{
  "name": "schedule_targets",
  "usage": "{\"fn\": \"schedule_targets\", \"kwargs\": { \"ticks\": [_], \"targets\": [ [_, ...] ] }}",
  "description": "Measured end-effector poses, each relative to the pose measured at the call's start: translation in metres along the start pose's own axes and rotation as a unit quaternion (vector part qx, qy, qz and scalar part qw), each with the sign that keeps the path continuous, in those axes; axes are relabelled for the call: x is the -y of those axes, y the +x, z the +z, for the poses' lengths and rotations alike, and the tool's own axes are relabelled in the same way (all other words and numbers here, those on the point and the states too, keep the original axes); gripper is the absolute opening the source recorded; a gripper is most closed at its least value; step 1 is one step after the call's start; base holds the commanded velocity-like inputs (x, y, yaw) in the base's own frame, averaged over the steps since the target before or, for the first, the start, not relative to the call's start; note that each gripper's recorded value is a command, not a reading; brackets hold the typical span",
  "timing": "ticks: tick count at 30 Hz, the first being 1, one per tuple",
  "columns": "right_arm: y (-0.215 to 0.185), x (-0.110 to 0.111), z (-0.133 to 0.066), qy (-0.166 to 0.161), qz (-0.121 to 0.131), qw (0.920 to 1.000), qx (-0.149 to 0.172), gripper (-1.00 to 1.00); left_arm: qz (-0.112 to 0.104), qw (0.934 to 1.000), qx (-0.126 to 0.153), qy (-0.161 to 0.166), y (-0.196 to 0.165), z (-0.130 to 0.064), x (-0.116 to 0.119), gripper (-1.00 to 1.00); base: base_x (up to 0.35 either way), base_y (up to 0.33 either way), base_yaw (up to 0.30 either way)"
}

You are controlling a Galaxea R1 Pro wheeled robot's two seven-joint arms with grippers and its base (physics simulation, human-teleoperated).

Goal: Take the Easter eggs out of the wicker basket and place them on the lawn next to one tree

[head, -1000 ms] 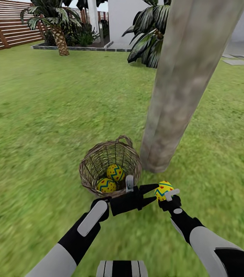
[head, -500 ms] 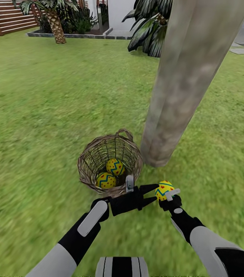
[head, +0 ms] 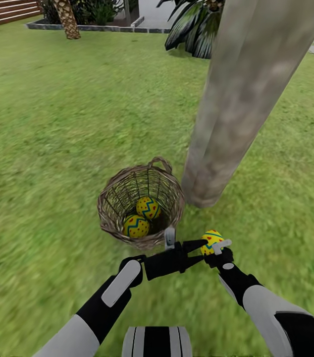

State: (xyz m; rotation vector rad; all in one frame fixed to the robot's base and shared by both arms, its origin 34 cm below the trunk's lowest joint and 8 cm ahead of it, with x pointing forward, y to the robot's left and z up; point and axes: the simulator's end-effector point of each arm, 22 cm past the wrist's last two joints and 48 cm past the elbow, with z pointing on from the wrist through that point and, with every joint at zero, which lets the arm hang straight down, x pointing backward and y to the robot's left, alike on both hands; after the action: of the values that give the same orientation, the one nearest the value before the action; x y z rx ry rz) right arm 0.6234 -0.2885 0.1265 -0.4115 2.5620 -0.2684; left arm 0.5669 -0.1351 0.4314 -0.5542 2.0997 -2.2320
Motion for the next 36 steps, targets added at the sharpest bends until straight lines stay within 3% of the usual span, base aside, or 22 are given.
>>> {"fn": "schedule_targets", "kwargs": {
  "ticks": [14, 25, 26, 36],
  "targets": [
    [-0.002, -0.004, 0.014, -0.001, 0.0, 0.9999, 0.012, -1.0, -0.021, 0.9998, 0.003, -0.006, -0.003, -0.002, -0.023, 1.0, 0.0, 0.0, 0.0],
    [-0.028, 0.006, 0.014, 0.011, 0.004, 0.9995, 0.03, -1.0, -0.041, 0.9991, 0.011, 0.001, 0.005, -0.006, -0.025, 1.0, 0.0, 0.0, 0.0],
    [-0.028, 0.006, 0.014, 0.011, 0.004, 0.9995, 0.03, 1.0, -0.041, 0.9991, 0.011, 0.001, 0.005, -0.006, -0.025, 1.0, 0.0, 0.0, 0.0],
    [-0.027, 0.007, 0.014, 0.011, 0.004, 0.9995, 0.028, 1.0, -0.041, 0.9991, 0.011, 0.001, 0.005, -0.006, -0.025, 1.0, 0.0, 0.0, 0.0]
  ]
}}
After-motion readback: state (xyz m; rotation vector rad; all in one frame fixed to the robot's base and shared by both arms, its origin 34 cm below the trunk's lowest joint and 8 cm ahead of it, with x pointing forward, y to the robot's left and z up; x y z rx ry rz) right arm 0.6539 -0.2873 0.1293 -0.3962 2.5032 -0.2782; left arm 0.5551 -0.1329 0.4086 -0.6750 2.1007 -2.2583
